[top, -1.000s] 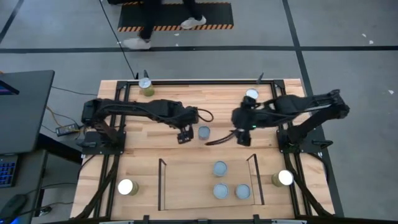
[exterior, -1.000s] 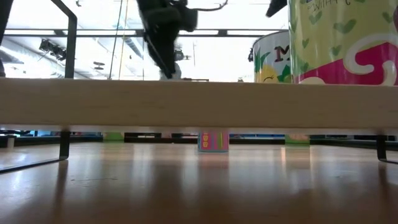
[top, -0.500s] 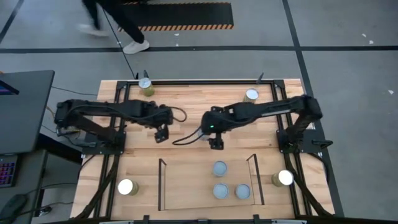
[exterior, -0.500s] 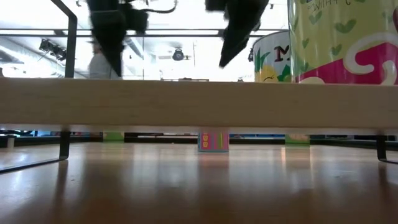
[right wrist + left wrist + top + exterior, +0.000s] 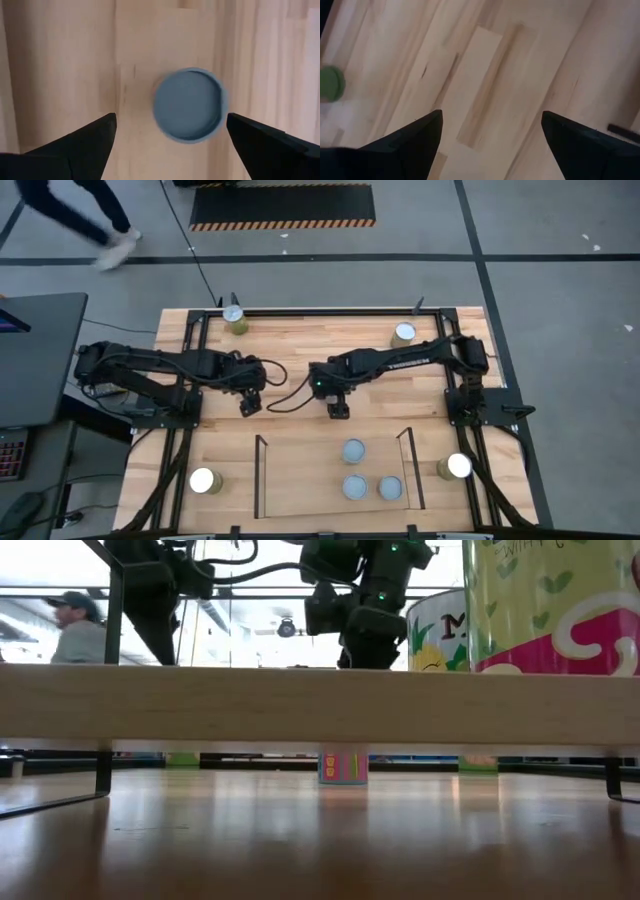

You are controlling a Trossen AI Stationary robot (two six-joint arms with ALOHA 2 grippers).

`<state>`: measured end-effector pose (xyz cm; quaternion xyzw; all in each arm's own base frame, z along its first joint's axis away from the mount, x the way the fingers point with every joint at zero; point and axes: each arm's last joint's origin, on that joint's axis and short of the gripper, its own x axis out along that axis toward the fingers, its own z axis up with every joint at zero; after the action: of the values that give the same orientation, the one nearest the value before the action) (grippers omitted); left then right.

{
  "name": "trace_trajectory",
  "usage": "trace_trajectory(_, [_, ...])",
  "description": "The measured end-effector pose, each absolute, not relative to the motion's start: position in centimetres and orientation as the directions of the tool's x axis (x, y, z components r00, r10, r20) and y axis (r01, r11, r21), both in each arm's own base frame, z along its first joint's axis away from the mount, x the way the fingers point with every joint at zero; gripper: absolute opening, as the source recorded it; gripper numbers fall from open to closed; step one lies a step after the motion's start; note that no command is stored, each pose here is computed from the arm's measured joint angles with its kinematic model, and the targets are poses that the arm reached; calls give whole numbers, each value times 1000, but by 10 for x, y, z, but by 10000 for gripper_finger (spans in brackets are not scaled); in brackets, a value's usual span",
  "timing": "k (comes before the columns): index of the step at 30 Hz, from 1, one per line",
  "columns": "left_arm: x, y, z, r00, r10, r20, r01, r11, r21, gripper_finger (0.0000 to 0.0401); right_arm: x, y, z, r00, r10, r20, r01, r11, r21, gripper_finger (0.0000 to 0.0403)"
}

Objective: Pick and place cans onto a shelf
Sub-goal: Put the canned mixed corn on the shelf

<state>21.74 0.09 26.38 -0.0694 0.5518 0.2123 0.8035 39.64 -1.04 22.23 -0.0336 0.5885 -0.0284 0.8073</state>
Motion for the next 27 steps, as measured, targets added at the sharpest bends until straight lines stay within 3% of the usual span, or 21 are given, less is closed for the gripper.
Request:
trace_trajectory(12, [220, 1, 264, 324, 274, -905, -386, 912, 138, 346, 402, -46, 223, 397, 19, -917, 11, 1000, 26, 387])
trace_trajectory(20, [212, 2, 262, 242, 279, -929, -346, 920, 186, 346, 412, -48, 185, 314, 24, -949, 31, 999, 35, 387])
trace_trajectory(27, [202, 3, 264, 181, 300, -936, -313, 920, 235, 346, 414, -49, 179, 299, 42, -953, 50, 997, 59, 375])
